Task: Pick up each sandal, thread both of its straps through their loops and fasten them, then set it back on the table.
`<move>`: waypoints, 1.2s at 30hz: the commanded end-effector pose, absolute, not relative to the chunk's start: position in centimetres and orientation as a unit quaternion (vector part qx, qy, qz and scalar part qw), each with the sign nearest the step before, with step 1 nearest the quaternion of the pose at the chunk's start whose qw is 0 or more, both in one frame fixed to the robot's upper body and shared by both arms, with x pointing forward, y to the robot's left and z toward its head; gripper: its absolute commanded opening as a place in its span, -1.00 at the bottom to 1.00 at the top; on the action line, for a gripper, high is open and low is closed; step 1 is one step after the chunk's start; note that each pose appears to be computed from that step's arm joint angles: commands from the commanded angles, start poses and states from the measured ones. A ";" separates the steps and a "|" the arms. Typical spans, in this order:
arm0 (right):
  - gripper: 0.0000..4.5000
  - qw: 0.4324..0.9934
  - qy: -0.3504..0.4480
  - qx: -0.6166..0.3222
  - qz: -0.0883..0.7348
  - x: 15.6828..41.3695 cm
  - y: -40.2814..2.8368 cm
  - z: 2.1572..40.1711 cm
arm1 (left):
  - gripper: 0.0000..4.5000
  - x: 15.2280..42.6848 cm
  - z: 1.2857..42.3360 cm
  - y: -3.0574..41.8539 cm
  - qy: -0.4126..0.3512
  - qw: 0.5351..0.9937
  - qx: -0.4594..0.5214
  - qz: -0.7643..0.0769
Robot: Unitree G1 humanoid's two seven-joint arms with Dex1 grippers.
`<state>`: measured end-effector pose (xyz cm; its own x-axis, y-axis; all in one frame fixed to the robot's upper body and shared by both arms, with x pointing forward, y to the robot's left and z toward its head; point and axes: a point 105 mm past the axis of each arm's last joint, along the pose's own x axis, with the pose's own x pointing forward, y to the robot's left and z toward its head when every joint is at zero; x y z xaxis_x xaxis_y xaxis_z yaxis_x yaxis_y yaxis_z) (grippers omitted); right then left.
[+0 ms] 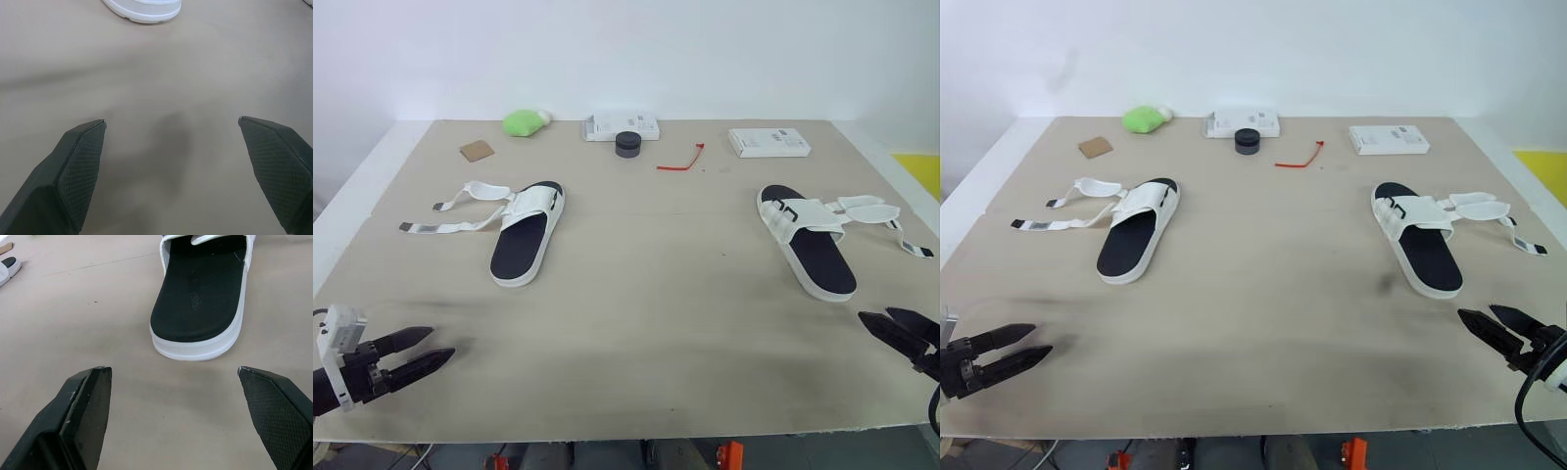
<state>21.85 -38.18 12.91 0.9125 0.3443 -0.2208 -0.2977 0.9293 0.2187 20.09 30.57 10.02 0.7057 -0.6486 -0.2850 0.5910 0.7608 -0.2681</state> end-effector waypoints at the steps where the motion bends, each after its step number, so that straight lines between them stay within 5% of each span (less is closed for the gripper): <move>1: 0.96 0.977 0.110 0.071 0.169 22.0 -38.3 14.4 | 1.00 20.8 11.7 29.5 0.161 0.920 -0.070 -0.350; 23: 0.96 0.977 0.107 0.070 0.170 22.1 -38.1 14.5 | 1.00 22.0 14.4 25.7 0.153 0.911 -0.068 -0.377; 36: 0.96 0.981 0.097 0.010 0.169 26.0 -33.4 15.0 | 1.00 24.4 16.6 17.7 0.137 0.847 0.004 -0.515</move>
<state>25.20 -34.57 13.92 0.9218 0.3283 -0.2061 -0.3135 0.9441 0.1019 24.28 19.38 15.43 0.4769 -0.8418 -0.2530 0.8225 0.5289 -0.2092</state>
